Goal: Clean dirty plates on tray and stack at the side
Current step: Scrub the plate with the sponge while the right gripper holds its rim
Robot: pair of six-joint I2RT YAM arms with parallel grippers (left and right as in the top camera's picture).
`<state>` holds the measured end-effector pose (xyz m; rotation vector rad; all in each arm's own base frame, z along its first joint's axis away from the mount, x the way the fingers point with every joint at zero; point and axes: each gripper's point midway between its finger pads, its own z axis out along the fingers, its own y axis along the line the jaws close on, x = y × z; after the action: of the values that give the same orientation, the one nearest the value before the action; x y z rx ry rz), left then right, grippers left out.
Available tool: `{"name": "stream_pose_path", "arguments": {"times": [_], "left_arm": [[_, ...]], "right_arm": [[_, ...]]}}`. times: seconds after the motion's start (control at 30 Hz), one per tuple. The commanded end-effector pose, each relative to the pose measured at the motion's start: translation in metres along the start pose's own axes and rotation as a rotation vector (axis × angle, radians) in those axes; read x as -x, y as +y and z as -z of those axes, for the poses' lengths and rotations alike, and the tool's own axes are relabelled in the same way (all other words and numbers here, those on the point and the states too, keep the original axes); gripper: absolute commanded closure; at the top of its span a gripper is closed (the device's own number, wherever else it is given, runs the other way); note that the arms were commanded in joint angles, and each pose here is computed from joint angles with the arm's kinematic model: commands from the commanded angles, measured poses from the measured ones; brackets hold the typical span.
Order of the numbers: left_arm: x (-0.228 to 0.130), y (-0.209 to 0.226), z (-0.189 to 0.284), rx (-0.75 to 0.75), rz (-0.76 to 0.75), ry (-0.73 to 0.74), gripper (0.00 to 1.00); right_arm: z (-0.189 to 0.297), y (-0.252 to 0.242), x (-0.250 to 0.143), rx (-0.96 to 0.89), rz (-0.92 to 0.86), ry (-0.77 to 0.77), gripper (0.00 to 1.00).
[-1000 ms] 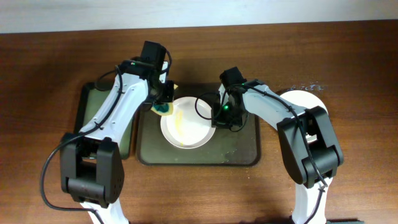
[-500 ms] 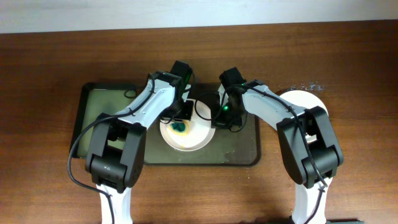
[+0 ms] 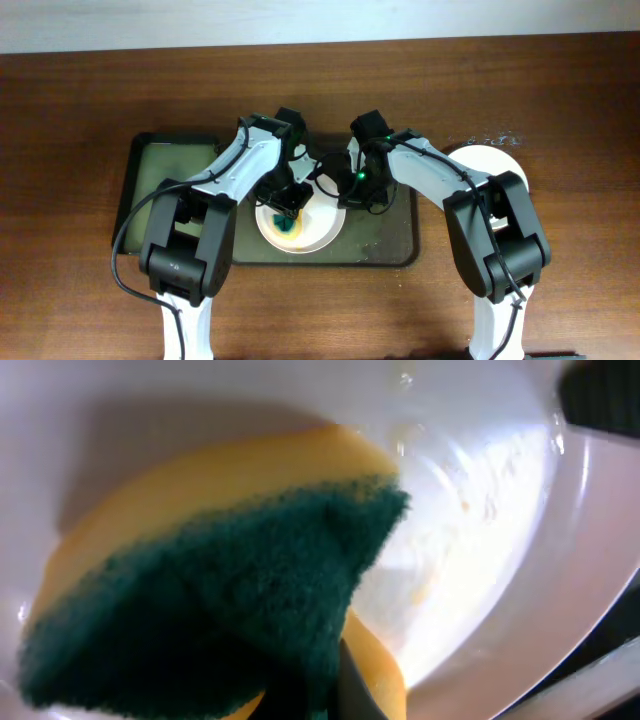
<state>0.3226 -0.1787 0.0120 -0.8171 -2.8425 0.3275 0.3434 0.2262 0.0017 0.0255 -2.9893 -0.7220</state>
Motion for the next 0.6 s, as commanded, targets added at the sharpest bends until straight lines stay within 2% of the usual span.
{"name": "stream_pose_path", "arguments": {"times": [0.0, 0.1, 0.13, 0.23, 0.33, 0.43, 0.57], "left_arm": [[-0.003, -0.013, -0.019, -0.07, 0.373, 0.043, 1.0], [-0.017, 0.003, -0.02, 0.082, 0.784, 0.076, 1.0], [-0.023, 0.004, -0.02, 0.12, 0.867, 0.088, 1.0], [-0.038, 0.005, -0.018, 0.22, 0.89, 0.119, 1.0], [-0.055, 0.005, -0.015, 0.324, 1.088, 0.143, 1.0], [-0.052, 0.002, -0.016, 0.329, 1.218, 0.112, 1.0], [-0.027, 0.004, -0.022, 0.325, 1.198, -0.008, 1.0]], "right_arm": [[-0.023, -0.022, -0.013, -0.074, -0.039, 0.051, 0.96], [-0.023, -0.022, -0.013, -0.074, -0.039, 0.052, 0.96], [-0.023, -0.022, -0.013, -0.074, -0.039, 0.052, 0.96], [-0.023, -0.022, -0.013, -0.074, -0.039, 0.052, 0.96], [-0.023, -0.022, -0.013, -0.074, -0.039, 0.052, 0.96], [-0.023, -0.022, -0.013, -0.074, -0.039, 0.052, 0.96], [-0.023, -0.022, -0.013, -0.074, -0.039, 0.052, 0.96]]}}
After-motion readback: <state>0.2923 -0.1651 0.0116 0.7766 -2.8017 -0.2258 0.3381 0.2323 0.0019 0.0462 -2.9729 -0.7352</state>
